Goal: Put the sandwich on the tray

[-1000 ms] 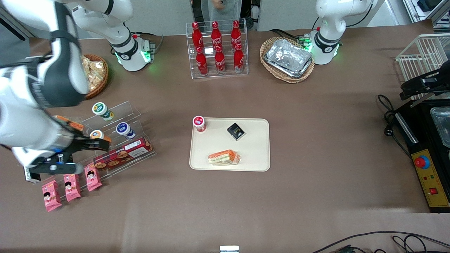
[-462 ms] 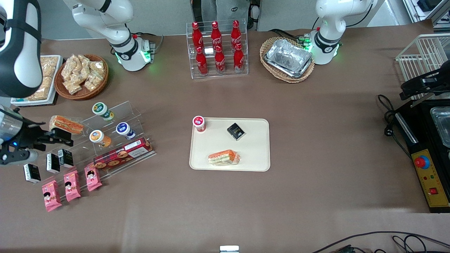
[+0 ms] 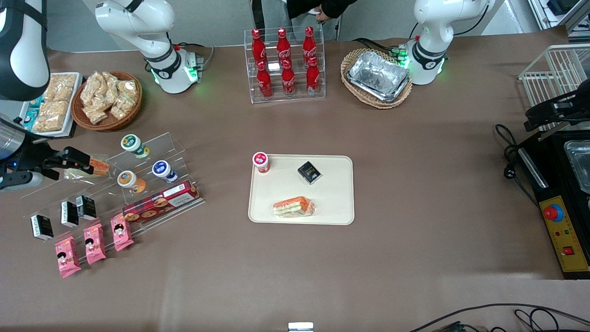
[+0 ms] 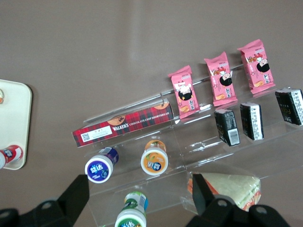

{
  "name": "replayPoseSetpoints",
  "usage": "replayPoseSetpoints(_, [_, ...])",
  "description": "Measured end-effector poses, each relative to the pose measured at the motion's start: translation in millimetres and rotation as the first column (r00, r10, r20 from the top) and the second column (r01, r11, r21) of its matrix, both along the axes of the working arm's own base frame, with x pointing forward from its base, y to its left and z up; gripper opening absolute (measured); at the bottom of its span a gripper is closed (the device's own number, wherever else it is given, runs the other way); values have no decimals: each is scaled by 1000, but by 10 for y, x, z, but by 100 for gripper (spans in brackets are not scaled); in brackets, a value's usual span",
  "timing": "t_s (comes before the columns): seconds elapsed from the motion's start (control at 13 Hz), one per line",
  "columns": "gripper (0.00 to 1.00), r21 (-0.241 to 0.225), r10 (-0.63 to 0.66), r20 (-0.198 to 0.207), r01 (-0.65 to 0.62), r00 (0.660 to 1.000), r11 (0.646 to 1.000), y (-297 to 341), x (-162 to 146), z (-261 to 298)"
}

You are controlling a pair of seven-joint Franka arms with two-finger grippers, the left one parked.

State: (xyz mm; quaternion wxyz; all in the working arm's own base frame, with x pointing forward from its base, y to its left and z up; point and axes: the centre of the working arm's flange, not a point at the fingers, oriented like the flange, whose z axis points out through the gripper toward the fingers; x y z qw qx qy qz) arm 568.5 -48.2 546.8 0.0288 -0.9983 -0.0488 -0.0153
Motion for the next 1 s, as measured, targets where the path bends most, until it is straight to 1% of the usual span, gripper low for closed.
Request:
replayPoseSetpoints(0.31, [97,3,2,2,-2,1000,1000,17,-143,25])
replayPoseSetpoints(0.69, [97,-3,-4,2,4,1000,1000,6,-165,31])
replayPoseSetpoints(1.0, [98,-4,-13,-7,13,1000,1000,-10,-177,18])
